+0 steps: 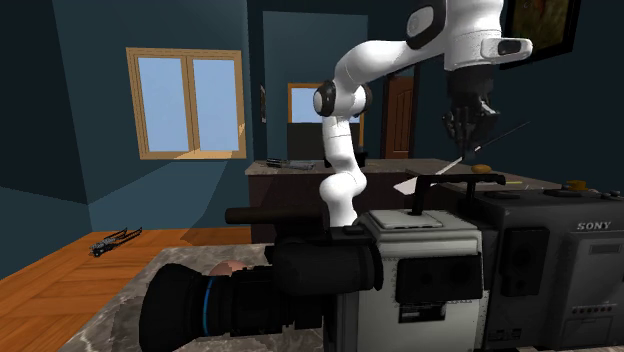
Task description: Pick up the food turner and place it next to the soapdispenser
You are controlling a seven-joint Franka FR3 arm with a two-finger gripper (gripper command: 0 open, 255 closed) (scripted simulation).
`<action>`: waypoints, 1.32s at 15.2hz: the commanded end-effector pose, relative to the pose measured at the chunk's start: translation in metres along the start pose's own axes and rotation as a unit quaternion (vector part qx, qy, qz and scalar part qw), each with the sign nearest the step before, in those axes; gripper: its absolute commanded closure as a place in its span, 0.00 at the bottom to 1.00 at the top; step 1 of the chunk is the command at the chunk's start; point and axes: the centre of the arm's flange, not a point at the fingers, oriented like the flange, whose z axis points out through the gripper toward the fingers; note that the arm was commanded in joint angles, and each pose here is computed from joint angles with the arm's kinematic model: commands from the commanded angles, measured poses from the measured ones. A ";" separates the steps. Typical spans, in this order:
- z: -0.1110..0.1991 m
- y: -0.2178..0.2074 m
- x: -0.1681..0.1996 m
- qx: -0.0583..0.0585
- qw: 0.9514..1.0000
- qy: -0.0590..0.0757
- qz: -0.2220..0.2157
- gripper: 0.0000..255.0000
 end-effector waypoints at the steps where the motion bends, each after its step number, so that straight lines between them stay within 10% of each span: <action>1: 0.000 0.003 0.025 0.000 1.000 0.000 0.000 1.00; 20: 0.016 0.021 0.275 0.000 1.000 0.000 0.000 1.00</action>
